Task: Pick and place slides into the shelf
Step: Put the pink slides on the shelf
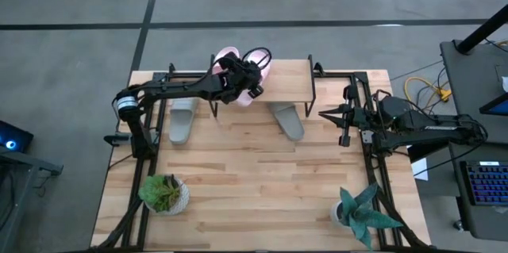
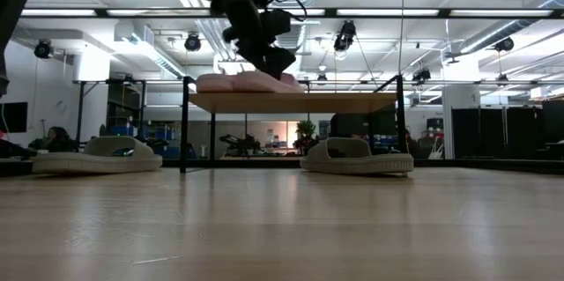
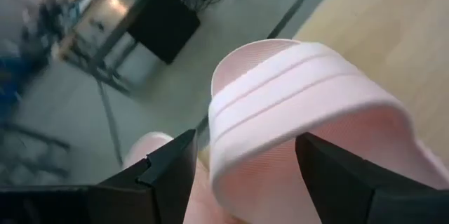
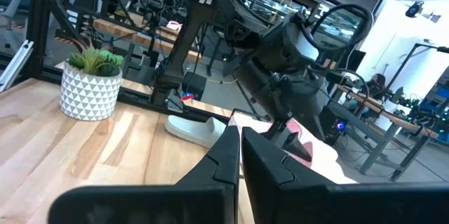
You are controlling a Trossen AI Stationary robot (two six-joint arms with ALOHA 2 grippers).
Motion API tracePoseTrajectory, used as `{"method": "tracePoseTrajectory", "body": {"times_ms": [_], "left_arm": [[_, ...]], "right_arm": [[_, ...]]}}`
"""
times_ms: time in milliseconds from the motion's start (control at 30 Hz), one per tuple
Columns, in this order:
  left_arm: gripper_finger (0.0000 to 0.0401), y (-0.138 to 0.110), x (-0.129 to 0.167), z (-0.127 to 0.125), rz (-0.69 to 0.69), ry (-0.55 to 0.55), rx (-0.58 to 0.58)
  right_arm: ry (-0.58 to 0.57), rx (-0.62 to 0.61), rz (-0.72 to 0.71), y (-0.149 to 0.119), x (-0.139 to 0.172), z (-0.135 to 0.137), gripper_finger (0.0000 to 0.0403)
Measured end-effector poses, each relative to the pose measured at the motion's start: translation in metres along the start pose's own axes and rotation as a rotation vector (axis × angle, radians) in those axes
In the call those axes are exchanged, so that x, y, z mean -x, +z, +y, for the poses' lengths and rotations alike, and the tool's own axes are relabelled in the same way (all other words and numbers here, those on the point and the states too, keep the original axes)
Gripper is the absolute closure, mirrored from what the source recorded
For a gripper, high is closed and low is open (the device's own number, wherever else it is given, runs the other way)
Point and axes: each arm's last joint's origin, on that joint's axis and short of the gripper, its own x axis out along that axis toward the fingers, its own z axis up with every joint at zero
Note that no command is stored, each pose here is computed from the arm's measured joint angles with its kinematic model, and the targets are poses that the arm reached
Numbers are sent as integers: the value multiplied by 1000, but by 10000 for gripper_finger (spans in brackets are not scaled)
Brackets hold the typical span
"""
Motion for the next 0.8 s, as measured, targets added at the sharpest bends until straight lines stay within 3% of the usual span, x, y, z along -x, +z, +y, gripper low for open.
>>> {"method": "tracePoseTrajectory", "body": {"times_ms": [200,267,567,800], "left_arm": [[175,2,7,-7,-33,-18,-468],[175,3,7,-8,-45,-15,-566],[175,10,5,-6,-152,-59,-761],[188,10,-1,0,-154,-46,-740]], "right_arm": [[8,-5,19,-2,0,1,394],[11,-4,29,-3,0,1,394],[20,-2,51,-5,0,2,394],[21,0,55,-5,0,2,394]]}}
